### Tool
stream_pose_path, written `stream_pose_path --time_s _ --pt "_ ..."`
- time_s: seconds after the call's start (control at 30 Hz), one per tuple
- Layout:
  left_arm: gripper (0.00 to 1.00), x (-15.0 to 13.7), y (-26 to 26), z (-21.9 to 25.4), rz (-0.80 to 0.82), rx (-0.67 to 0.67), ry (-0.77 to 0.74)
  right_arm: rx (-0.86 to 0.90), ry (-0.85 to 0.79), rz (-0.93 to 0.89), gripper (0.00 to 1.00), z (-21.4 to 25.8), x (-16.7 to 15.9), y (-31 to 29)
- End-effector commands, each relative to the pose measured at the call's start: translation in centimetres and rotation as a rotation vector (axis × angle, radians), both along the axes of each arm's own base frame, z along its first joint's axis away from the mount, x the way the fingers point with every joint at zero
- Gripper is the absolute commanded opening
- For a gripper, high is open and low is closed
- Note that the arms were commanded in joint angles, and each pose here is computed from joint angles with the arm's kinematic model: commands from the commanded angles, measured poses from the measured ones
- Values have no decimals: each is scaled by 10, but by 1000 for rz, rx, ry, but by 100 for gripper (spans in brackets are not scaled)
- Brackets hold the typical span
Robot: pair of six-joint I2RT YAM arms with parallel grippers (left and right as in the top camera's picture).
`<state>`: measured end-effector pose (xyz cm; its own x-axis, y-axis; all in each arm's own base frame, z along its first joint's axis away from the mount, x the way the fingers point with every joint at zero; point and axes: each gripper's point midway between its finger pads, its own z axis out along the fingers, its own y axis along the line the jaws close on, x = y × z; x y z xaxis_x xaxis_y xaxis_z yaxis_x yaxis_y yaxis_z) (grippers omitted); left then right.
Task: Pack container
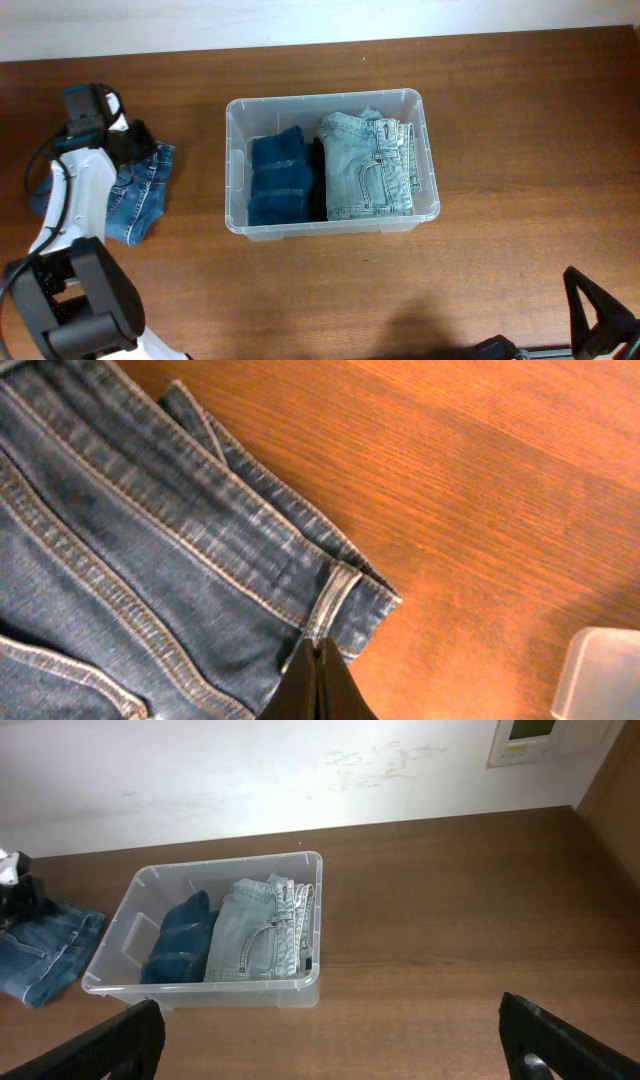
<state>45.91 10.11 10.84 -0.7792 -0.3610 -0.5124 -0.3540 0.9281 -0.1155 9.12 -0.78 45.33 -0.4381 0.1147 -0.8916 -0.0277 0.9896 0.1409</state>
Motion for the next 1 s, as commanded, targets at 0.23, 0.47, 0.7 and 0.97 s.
stream_pose_path --time_s 0.23,0.47,0.7,0.97 --pt "0 -7 10 -67 42 73 154 -4 -1 -16 99 -1 -1 -3" --pt "0 -35 4 -101 36 44 312 -4 -1 -16 99 -1 -1 -3" --pt "0 -70 -1 -107 32 16 454 -4 -1 -16 99 -1 -1 -3" --pt "0 -62 -5 -81 23 -4 399 -4 -1 -16 99 -1 -1 -3"
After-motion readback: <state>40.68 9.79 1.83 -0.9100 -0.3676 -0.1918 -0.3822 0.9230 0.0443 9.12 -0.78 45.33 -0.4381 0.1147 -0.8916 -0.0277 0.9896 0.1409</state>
